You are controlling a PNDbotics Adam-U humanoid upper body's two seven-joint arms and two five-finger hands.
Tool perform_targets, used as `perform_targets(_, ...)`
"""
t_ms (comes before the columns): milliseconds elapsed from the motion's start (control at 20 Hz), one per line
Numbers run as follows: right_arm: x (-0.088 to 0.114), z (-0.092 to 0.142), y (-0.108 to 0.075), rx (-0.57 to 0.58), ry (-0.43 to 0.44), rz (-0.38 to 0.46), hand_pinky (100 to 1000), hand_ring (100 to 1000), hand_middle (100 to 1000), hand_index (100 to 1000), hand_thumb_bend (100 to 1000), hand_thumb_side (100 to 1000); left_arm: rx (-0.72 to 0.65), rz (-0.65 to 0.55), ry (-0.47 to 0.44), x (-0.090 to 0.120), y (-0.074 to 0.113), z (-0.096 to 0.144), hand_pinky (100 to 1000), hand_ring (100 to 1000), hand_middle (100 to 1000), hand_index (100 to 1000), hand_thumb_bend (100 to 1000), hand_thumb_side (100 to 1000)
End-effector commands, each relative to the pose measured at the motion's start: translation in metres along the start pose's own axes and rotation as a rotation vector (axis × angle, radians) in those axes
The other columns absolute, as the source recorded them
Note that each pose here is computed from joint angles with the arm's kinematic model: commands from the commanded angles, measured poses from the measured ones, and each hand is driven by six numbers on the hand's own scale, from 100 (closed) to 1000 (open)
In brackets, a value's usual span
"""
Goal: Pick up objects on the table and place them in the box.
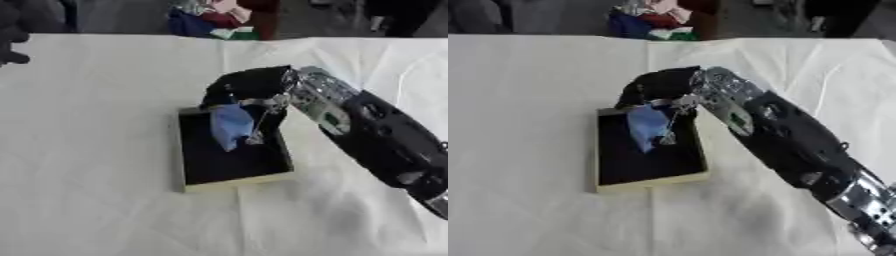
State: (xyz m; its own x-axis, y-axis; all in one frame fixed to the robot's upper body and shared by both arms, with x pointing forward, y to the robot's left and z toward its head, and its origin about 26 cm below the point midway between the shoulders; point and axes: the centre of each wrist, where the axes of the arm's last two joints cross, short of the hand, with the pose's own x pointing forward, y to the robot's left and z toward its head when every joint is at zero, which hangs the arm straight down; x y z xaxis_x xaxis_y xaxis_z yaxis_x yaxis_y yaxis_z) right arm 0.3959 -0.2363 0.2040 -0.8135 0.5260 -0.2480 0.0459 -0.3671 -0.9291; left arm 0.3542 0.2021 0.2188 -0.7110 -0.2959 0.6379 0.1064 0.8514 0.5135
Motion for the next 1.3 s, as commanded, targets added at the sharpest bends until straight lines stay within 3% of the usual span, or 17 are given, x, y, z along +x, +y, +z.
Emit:
perform_targets(50,-0.003,0.024,-0.028,-0.069,0.026,0.062,1000,1000,917,1000,381,319,0.007,-0.026,-0.013,0.004,0.008,-0.001,693,782,813,882,321,797)
perform_targets(200,0.003,0.033,-0.040,-0.091,0.028,0.064,1000,1000,917,1000,381,319,0.010,-0.028,-0.012,0.003,0.009,-0.001,693,782,813,882,321,797)
perform_targets(250,0.005,0.034,-0.042,-0.092,0.029,0.061,1000,1000,913,1000,326,355,0.010,-0.029,-0.012,0.003,0.009,-0.001,692,782,813,882,321,797)
perform_targets(300,0.006,0.037,-0.044,-0.098,0.033,0.058,1000,1000,881,1000,375,326,0.013,-0.030,-0.010,0.003,0.009,0.000,693,782,813,882,321,797)
perform_targets(500,0.006,0.067,-0.054,-0.210,0.099,0.021,982,959,834,988,369,324,0.042,-0.040,0.006,0.000,0.014,0.004,692,782,813,882,321,796)
perform_targets(650,0.007,0.080,-0.046,-0.318,0.152,-0.073,958,938,815,977,361,321,0.067,-0.051,0.028,-0.005,0.019,0.009,691,782,813,881,322,795)
perform_targets(700,0.008,0.085,-0.044,-0.354,0.170,-0.101,944,925,810,970,300,343,0.071,-0.053,0.033,-0.006,0.020,0.010,691,782,813,881,322,795)
perform_targets(750,0.010,0.090,-0.041,-0.393,0.186,-0.134,933,915,796,964,347,320,0.077,-0.055,0.041,-0.007,0.021,0.012,690,782,813,881,322,795)
perform_targets(1300,0.031,0.139,-0.006,-0.780,0.414,-0.458,833,836,751,926,301,320,0.105,-0.059,0.087,-0.017,0.022,0.024,687,782,813,881,323,793)
